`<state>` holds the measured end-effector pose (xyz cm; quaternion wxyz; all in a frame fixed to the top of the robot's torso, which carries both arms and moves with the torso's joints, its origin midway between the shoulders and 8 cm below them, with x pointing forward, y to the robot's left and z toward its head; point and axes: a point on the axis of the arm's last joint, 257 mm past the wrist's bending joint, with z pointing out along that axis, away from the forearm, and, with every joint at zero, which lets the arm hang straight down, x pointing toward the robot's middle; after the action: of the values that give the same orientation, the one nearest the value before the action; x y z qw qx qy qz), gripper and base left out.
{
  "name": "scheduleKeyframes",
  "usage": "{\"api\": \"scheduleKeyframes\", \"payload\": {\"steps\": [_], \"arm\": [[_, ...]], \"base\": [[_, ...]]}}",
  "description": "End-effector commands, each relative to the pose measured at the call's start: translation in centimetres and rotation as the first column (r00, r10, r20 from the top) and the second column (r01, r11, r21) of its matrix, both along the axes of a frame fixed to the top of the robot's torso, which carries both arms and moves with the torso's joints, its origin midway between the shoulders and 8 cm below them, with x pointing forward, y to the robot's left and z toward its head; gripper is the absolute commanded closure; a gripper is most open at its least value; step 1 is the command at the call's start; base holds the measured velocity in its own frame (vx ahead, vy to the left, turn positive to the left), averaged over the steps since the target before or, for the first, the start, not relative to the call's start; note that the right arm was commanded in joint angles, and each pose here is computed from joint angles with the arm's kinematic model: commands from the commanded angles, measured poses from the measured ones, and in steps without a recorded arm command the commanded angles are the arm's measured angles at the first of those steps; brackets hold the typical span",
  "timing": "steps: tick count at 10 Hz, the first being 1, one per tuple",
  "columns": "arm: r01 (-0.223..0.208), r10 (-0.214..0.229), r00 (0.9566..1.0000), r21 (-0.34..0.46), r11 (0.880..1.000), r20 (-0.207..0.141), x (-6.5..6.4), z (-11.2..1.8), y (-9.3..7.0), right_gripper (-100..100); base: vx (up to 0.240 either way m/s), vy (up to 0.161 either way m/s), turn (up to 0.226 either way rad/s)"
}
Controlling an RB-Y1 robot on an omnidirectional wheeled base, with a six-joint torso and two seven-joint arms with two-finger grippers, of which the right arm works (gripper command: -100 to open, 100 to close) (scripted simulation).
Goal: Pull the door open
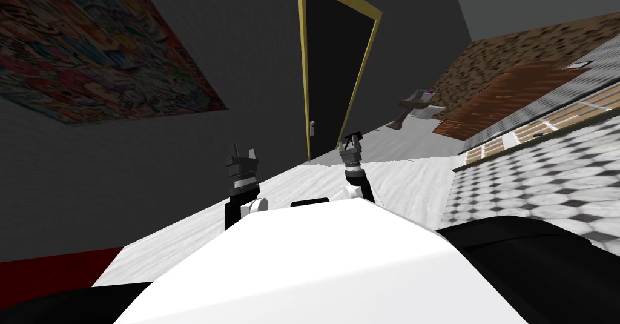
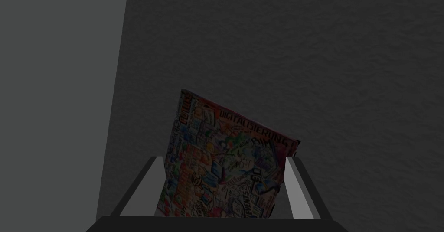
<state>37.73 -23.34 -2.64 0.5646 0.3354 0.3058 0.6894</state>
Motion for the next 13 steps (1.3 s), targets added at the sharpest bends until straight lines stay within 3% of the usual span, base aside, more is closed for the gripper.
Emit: {"api": "scheduleKeyframes", "payload": {"steps": [1, 2, 3, 7, 10, 13], "arm": [[-0.041, 0.042, 0.999, 0.049, 0.998, -0.017, 0.4, -0.7, 0.1, -100], [-0.06, 0.062, 0.9978, 0.072, 0.996, -0.025, 0.6, -1.1, 0.2, -100], [-0.096, 0.102, 0.994, 0.12, 0.988, -0.041, 1.0, -1.9, 0.4, -100], [-0.164, 0.184, 0.9804, 0.222, 0.961, -0.07, 1.9, -3.7, 0.6, -100], [-0.207, 0.244, 0.9655, 0.301, 0.931, -0.09, 2.5, -5.1, 0.8, -100], [-0.243, 0.304, 0.9465, 0.383, 0.891, -0.108, 3.1, -6.7, 0.9, -100]], "base": [[0.12, -0.031, 0.073], [0.115, -0.031, 0.061], [0.131, -0.019, 0.102], [0.111, -0.023, 0.062], [0.095, -0.029, 0.07], [0.092, -0.022, 0.066]]}}
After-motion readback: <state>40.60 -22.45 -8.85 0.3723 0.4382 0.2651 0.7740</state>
